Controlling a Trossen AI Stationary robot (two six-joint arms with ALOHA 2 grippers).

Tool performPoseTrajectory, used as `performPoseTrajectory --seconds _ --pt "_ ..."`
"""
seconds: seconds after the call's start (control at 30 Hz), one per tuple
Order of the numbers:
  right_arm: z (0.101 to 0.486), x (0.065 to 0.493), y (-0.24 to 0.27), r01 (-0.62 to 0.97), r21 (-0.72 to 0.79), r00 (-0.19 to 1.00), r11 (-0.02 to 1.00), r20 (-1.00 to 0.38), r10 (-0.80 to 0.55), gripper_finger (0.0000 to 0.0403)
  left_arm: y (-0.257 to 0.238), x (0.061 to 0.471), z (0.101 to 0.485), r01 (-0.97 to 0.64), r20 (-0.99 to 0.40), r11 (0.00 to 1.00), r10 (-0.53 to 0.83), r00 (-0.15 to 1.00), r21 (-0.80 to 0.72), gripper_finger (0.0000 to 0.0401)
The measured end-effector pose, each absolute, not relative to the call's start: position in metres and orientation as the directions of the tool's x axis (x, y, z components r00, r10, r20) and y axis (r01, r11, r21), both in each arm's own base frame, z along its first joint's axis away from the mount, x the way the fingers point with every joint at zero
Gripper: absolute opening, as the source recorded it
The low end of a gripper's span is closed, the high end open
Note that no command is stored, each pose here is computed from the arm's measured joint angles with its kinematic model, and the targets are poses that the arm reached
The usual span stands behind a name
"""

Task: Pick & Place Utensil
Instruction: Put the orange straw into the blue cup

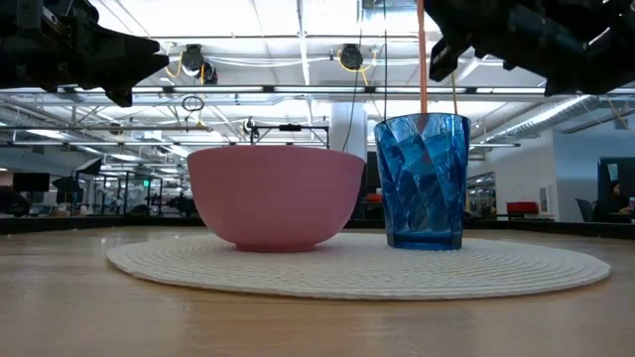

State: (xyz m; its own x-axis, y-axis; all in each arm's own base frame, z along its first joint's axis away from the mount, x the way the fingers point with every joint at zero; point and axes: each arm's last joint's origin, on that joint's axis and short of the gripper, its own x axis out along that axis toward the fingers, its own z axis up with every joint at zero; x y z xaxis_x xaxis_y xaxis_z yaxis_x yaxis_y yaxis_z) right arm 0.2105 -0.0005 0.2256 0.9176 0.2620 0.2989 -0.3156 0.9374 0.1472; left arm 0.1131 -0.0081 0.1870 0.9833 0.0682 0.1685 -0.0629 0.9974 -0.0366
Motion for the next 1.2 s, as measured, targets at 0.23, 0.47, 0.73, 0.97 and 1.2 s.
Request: performPoseTrajectory --seconds 0.23,0.47,0.73,0.97,1.2 --pt "0.214 0.218 -0.001 -0.316 0.171 0.926 0.933 0.268 0.265 0.0002 -0.008 0.113 0.187 -0.063 0.168 0.997 0.068 0.983 -0.037 0.0145" --pt "0.203 0.223 -0.001 -0.306 0.181 0.939 0.935 0.220 0.265 0.0002 -0.008 0.113 0.187 -0.064 0.168 0.997 0.069 0.983 -0.036 0.0145" --pt "0.192 0.229 -0.003 -0.250 0.202 0.961 0.947 0.172 0.217 0.0002 -0.008 0.113 0.187 -0.063 0.168 0.997 0.068 0.983 -0.037 0.0145" --pt "0.189 0.230 -0.003 -0.247 0.207 0.964 0.947 0.155 0.217 0.0009 -0.008 0.113 0.187 -0.063 0.168 0.997 0.069 0.983 -0.036 0.0145" --pt "0.188 0.230 -0.003 -0.246 0.233 0.966 0.941 0.142 0.217 0.0045 -0.008 0.113 0.187 -0.063 0.168 0.997 0.068 0.983 -0.036 0.0145"
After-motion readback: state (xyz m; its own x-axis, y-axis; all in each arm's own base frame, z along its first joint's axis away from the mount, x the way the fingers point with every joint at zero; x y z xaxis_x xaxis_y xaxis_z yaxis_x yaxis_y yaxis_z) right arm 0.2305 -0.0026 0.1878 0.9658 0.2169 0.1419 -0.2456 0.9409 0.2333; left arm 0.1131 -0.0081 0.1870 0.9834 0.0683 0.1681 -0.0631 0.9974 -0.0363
